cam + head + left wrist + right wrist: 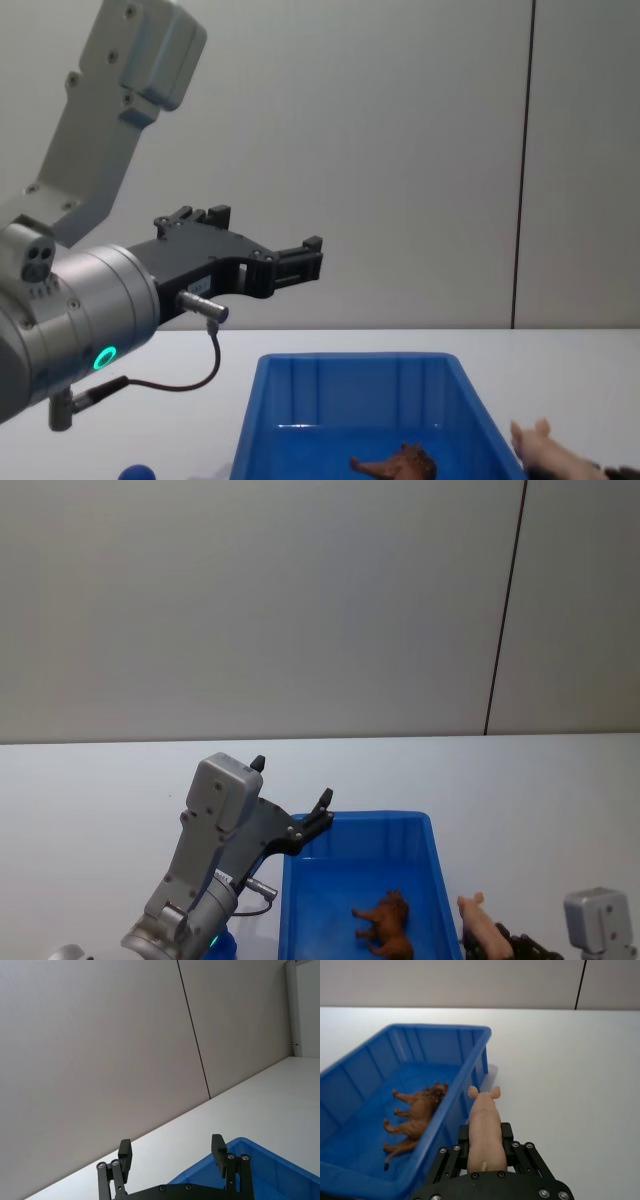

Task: Pick up the two dolls from the table and place them into the box.

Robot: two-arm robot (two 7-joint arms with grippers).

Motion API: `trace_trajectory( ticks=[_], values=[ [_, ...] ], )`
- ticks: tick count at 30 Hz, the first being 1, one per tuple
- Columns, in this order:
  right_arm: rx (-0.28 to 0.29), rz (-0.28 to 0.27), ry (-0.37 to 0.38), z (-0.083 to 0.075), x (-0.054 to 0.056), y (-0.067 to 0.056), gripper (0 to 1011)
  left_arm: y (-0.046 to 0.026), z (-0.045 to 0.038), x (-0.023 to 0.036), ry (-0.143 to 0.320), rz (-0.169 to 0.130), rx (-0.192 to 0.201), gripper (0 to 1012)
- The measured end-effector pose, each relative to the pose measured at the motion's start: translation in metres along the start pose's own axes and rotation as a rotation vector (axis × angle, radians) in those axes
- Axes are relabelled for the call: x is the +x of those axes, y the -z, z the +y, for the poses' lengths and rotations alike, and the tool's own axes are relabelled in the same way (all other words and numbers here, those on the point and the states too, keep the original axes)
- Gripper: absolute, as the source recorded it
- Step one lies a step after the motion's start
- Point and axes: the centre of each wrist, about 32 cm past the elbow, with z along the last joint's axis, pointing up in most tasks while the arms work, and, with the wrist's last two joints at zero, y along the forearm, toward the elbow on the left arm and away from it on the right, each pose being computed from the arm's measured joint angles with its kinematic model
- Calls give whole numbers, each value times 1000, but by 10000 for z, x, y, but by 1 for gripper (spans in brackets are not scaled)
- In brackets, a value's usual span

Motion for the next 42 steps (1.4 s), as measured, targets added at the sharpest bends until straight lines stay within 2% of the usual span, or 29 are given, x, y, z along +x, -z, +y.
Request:
trace_trajectory(
  ticks=[7, 17, 22, 28, 33, 37, 38, 42],
  values=[
    [65, 0, -17, -13, -31, -150, 363, 0, 0, 0, 0, 0, 0, 1003],
    [182, -37, -50, 39, -111, -526, 363, 0, 0, 0, 0, 0, 0, 1003],
    [203, -49, -76, 82, -154, -640, 362, 0, 0, 0, 0, 0, 0, 1003],
    [195, -54, -120, 151, -203, -725, 369, 0, 0, 0, 0, 0, 0, 1003],
    [165, -49, -163, 241, -246, -740, 490, 0, 0, 0, 0, 0, 0, 1003],
    [141, -43, -190, 304, -271, -732, 654, 0, 0, 0, 0, 0, 0, 1003],
    [137, -41, -193, 315, -275, -729, 654, 0, 0, 0, 0, 0, 0, 1003],
    [114, -34, -204, 367, -292, -709, 800, 0, 0, 0, 0, 0, 0, 1003]
  ],
)
